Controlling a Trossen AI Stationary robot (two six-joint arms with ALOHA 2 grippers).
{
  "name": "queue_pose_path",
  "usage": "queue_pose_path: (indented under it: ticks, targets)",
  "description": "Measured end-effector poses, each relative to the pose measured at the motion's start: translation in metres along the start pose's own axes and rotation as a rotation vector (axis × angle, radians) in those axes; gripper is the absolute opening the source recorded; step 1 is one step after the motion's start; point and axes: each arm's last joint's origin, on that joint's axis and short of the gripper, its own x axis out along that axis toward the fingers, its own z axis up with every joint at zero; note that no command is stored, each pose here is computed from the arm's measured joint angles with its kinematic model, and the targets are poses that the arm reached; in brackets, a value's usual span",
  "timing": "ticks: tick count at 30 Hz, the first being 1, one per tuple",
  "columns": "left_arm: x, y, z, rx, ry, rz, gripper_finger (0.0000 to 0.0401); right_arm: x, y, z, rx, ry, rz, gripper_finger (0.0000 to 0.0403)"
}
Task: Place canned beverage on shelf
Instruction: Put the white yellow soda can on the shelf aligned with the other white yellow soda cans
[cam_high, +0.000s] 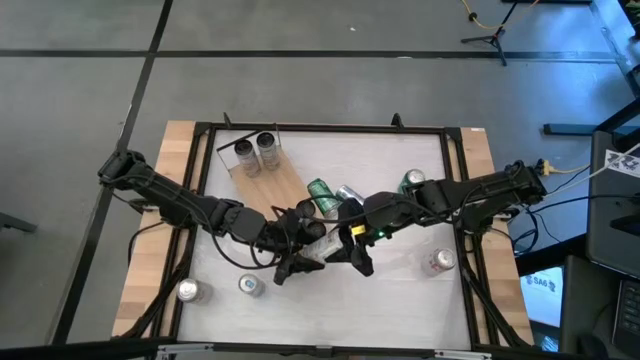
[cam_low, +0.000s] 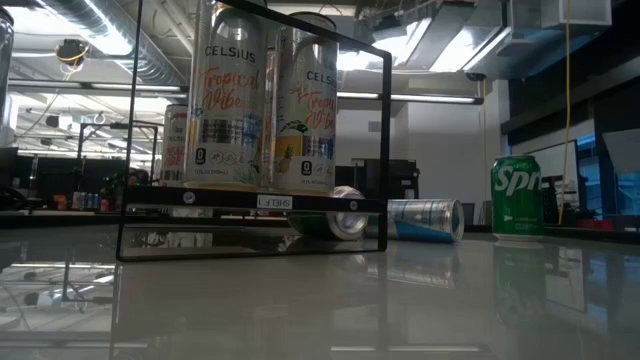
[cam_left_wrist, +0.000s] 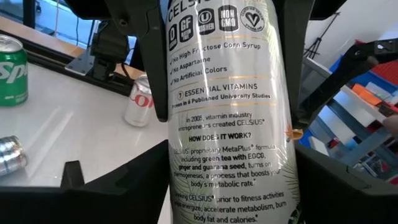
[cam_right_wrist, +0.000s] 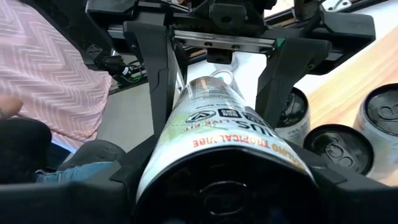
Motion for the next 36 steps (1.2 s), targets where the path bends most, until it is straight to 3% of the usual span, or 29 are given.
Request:
queue_pose_path:
  ticks: [14,36]
  targets:
    - [0.03,0.005,-0.018,-0.054,0.028,-0.108,0.0282,0.001,0.0,-0.007,0.035,0.096,0.041,0.0255]
    - [0.049,0.018,-0.03,-0.125,0.059,-0.114,0.0262,0.0,-0.003,-0.014,0.077,0.176,0.023,0.0255]
